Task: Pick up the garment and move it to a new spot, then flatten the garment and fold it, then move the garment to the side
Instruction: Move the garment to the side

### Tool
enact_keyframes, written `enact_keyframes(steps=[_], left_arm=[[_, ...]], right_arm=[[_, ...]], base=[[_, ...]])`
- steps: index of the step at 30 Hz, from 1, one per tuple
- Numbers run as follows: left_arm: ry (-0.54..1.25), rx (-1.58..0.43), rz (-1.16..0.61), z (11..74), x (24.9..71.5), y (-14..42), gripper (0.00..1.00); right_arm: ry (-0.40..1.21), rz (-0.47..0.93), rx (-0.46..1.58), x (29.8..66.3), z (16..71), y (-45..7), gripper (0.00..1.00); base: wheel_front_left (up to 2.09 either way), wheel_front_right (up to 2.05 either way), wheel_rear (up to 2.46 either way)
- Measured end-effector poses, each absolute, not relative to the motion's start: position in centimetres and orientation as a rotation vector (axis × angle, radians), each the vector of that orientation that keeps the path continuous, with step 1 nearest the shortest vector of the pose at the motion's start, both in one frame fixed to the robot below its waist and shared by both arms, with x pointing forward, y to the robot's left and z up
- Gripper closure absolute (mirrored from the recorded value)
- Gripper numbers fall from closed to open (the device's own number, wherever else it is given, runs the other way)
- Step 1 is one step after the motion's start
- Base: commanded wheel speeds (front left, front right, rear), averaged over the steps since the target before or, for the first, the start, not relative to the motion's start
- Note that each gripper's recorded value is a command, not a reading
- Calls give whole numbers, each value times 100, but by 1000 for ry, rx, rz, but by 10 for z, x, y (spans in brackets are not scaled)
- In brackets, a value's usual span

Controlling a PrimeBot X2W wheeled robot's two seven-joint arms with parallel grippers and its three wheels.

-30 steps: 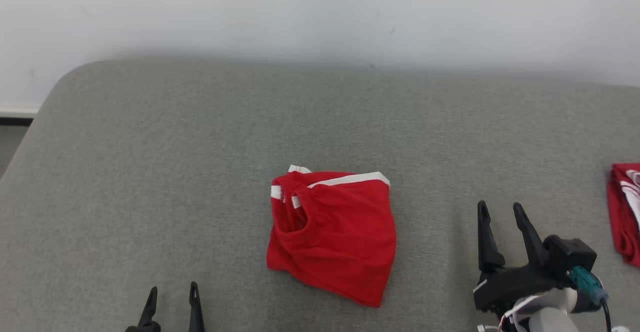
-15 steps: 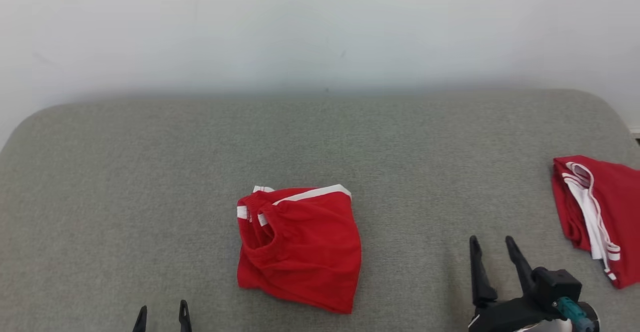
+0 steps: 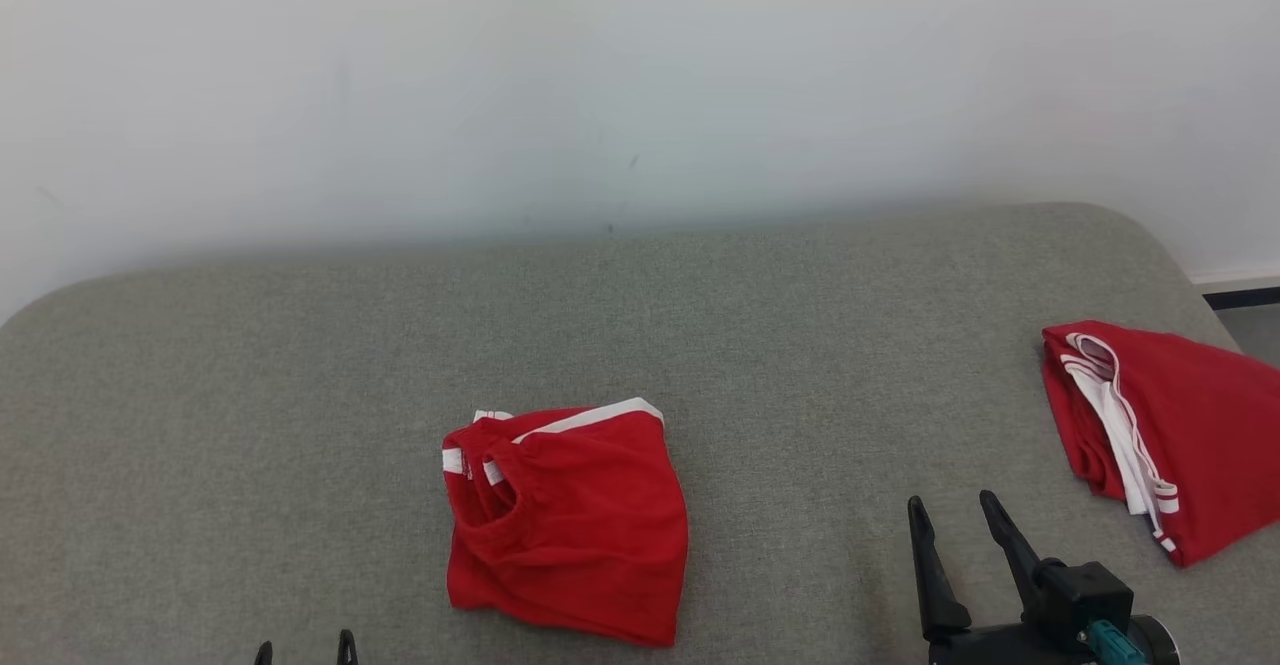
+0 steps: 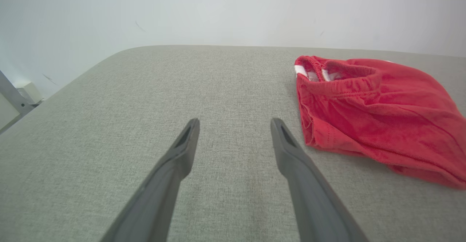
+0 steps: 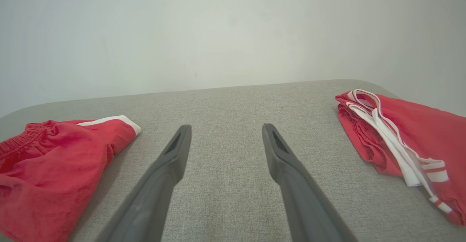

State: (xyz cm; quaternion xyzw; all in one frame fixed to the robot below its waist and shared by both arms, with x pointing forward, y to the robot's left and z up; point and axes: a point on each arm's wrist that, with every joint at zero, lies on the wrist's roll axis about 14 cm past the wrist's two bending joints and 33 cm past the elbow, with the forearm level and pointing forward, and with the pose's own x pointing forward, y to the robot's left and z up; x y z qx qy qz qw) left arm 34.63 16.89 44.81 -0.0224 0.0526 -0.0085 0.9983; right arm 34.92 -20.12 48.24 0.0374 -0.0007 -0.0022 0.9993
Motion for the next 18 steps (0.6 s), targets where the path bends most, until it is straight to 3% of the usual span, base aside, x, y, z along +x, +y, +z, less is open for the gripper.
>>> enact_keyframes(steps=[18], left_arm=[[86,-29,6,453,334,182,0]], right_arm=[[-18,3,36,331,486,-199,0]], base=[[0,0,0]])
